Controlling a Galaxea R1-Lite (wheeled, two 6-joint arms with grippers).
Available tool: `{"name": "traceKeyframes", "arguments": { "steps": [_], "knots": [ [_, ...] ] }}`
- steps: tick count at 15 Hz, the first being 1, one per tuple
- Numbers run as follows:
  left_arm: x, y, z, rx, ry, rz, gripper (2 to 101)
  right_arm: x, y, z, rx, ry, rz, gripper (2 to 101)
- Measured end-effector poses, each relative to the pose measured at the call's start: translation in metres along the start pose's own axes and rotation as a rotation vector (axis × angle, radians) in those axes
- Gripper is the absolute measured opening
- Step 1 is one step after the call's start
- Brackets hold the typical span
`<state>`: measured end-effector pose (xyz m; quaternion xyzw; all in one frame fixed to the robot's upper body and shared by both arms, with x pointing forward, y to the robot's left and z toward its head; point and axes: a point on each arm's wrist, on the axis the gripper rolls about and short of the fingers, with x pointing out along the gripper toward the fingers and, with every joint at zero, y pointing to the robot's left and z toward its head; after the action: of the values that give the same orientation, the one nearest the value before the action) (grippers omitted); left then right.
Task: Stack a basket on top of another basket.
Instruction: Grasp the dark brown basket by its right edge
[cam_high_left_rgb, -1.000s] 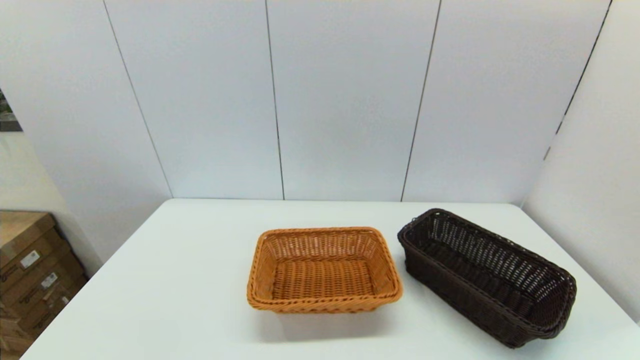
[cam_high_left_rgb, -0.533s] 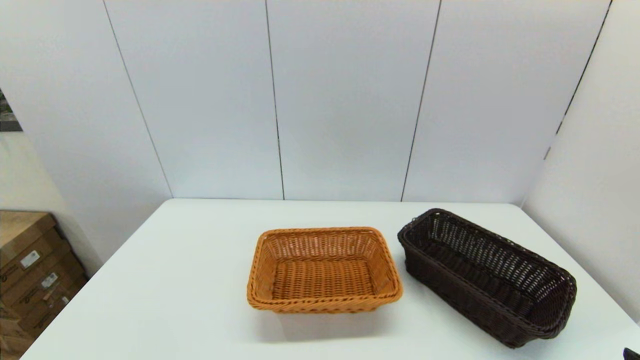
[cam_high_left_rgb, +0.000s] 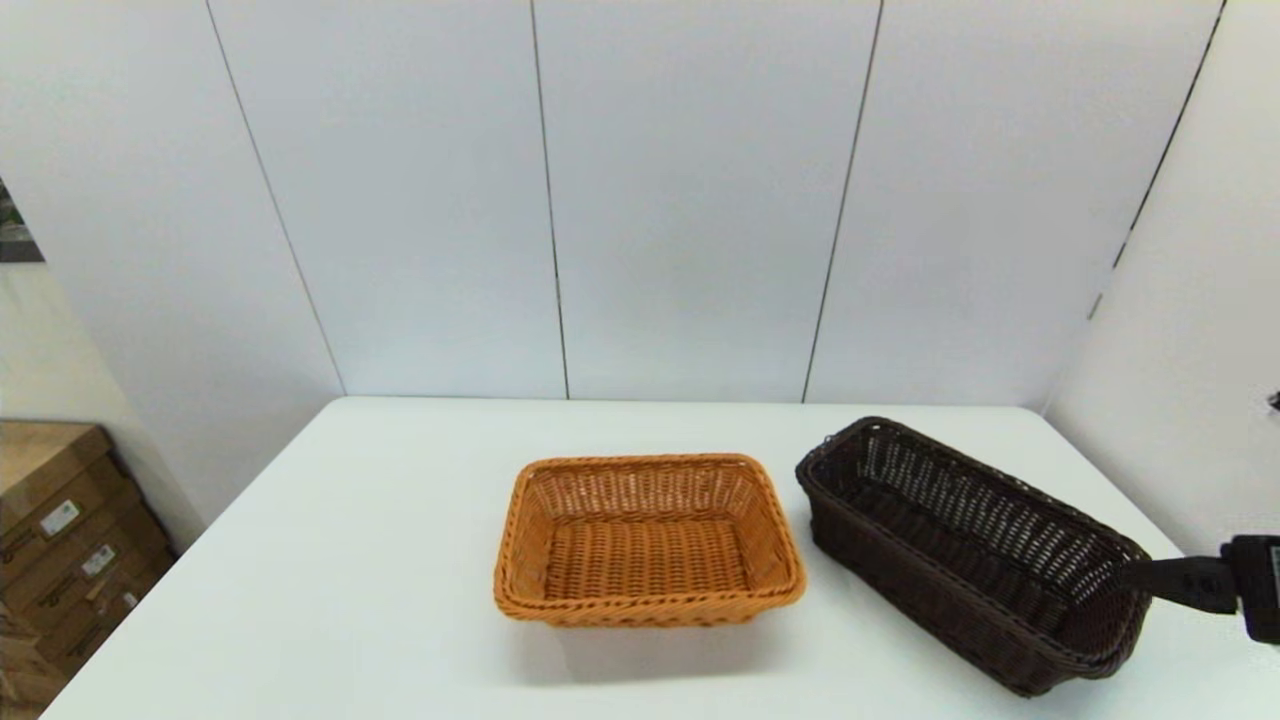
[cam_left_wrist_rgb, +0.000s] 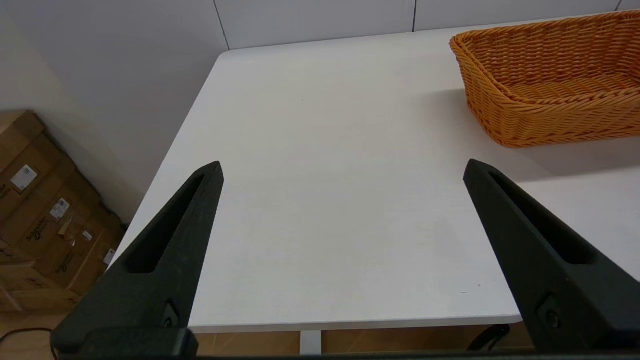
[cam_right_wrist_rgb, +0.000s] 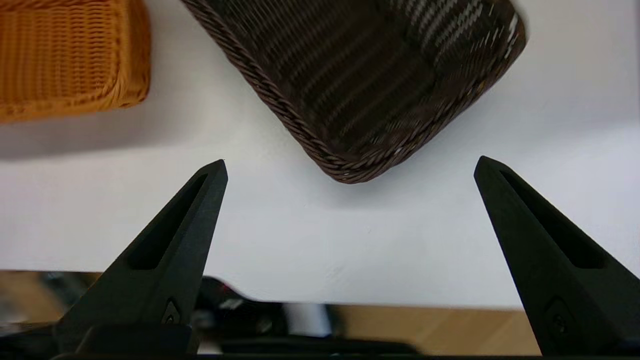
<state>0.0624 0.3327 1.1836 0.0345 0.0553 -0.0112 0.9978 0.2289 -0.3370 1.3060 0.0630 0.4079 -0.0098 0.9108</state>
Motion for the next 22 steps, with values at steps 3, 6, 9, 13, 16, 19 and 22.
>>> {"name": "traceKeyframes", "arguments": {
  "steps": [3, 6, 9, 13, 16, 19, 22],
  "knots": [
    [0.000, 0.000, 0.000, 0.000, 0.000, 0.000, 97.8, 0.020, 0.001, 0.018, 0.161, 0.186, -0.041, 98.0],
    [0.000, 0.000, 0.000, -0.001, 0.000, 0.000, 97.8, 0.040, 0.001, 0.033, 0.314, 0.325, -0.120, 98.0],
    [0.000, 0.000, 0.000, 0.000, 0.000, 0.000, 97.8, 0.064, 0.000, 0.047, 0.460, 0.397, -0.220, 98.0],
    [0.000, 0.000, 0.000, -0.001, 0.000, 0.000, 97.8, 0.100, -0.008, 0.053, 0.559, 0.478, -0.293, 98.0],
    [0.000, 0.000, 0.000, -0.001, 0.000, 0.000, 97.8, 0.125, -0.018, 0.056, 0.589, 0.534, -0.331, 98.0],
    [0.000, 0.000, 0.000, -0.001, 0.000, 0.000, 97.8, 0.150, -0.031, 0.061, 0.626, 0.573, -0.363, 98.0],
    [0.000, 0.000, 0.000, -0.001, 0.000, 0.000, 97.8, 0.175, -0.044, 0.063, 0.651, 0.613, -0.389, 98.0]
  ]
}}
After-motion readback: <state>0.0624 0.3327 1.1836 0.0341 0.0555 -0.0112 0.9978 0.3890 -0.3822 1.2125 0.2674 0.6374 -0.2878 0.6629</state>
